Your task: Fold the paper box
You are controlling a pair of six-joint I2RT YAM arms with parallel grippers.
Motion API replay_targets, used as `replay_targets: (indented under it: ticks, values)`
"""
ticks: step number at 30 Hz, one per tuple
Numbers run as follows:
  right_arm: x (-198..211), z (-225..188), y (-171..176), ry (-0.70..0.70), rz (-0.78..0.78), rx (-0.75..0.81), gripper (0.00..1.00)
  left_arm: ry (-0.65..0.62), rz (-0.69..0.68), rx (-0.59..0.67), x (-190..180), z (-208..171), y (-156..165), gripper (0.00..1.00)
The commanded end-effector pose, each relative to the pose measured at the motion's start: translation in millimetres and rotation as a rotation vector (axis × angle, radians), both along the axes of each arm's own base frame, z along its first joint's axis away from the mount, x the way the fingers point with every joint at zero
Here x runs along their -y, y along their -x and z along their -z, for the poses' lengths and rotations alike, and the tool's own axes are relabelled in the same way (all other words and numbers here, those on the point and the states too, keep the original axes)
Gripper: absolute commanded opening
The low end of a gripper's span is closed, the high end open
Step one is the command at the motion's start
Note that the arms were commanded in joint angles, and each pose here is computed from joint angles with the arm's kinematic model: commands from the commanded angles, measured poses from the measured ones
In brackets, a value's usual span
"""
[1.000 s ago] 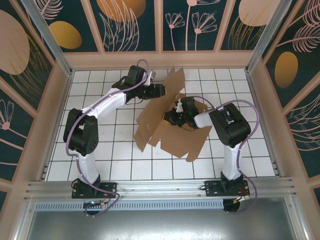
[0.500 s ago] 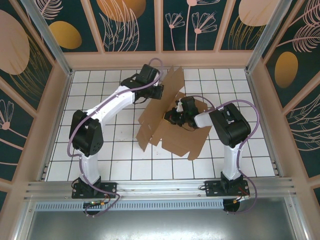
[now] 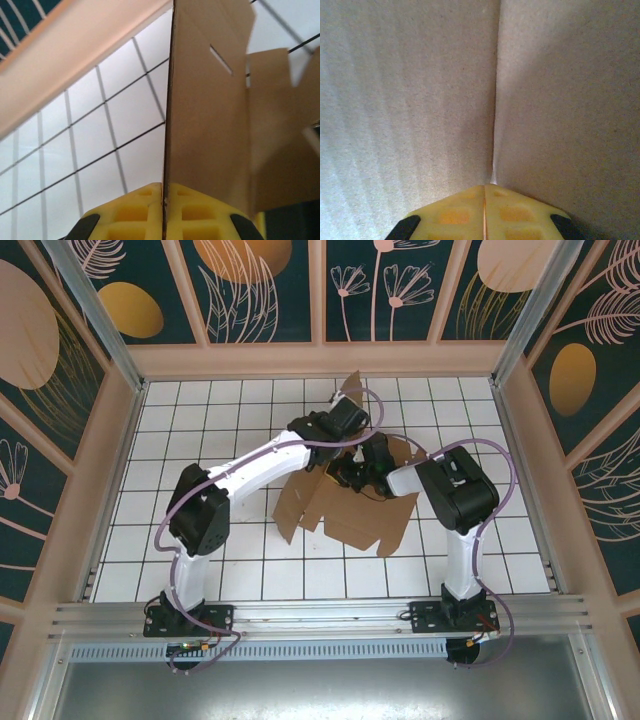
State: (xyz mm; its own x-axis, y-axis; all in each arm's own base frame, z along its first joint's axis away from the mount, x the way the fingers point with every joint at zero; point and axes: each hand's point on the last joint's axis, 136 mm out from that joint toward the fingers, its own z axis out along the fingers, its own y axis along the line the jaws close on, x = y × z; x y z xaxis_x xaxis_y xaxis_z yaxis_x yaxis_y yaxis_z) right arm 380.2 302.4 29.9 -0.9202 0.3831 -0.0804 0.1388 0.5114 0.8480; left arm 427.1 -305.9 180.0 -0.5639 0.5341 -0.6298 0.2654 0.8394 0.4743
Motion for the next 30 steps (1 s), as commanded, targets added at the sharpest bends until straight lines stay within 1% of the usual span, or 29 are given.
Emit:
replay_targets:
  ticks: [1, 4, 7, 10, 12, 15, 17, 19, 21, 24, 30]
  values:
    - [-4.7, 4.5, 1.6, -0.035, 0.009, -0.023, 0.13, -0.192, -0.079, 0.083, -22.8, 7.5, -5.7, 0.00]
    - [4.2, -7.6, 0.8, -0.057, 0.019, 0.001, 0.22, -0.233, -0.084, 0.119, -27.4, 2.5, -7.6, 0.00]
    - [29.6, -25.3, 0.4, -0.084, 0.058, 0.033, 0.31, -0.267, -0.086, 0.148, -32.3, -1.7, -8.5, 0.00]
    - [59.5, -37.6, 1.8, -0.072, 0.104, 0.055, 0.33, -0.287, -0.087, 0.168, -34.4, -6.1, -9.2, 0.00]
    - [78.4, -38.2, 5.2, -0.024, 0.126, 0.060, 0.34, -0.293, -0.088, 0.180, -34.6, -9.0, -9.6, 0.00]
    - [97.5, -29.6, 14.2, 0.096, 0.141, 0.043, 0.31, -0.306, -0.086, 0.197, -35.4, -12.6, -10.4, 0.00]
    - [108.7, -22.0, 20.7, 0.182, 0.151, 0.025, 0.27, -0.312, -0.084, 0.209, -35.7, -15.6, -10.9, 0.00]
    - [121.4, -13.2, 26.3, 0.256, 0.172, 0.005, 0.22, -0.321, -0.083, 0.218, -35.1, -17.6, -11.6, 0.00]
    - [129.6, -4.5, 31.4, 0.295, 0.181, -0.012, 0.15, -0.329, -0.075, 0.225, -31.1, -17.7, -11.7, 0.00]
    - [128.6, 7.3, 38.2, 0.270, 0.166, -0.046, 0.09, -0.356, -0.062, 0.225, -25.8, -11.6, -12.9, 0.00]
    - [101.4, 22.1, 52.7, 0.172, 0.106, -0.102, 0.08, -0.419, -0.046, 0.230, -15.6, 1.2, -12.3, 0.00]
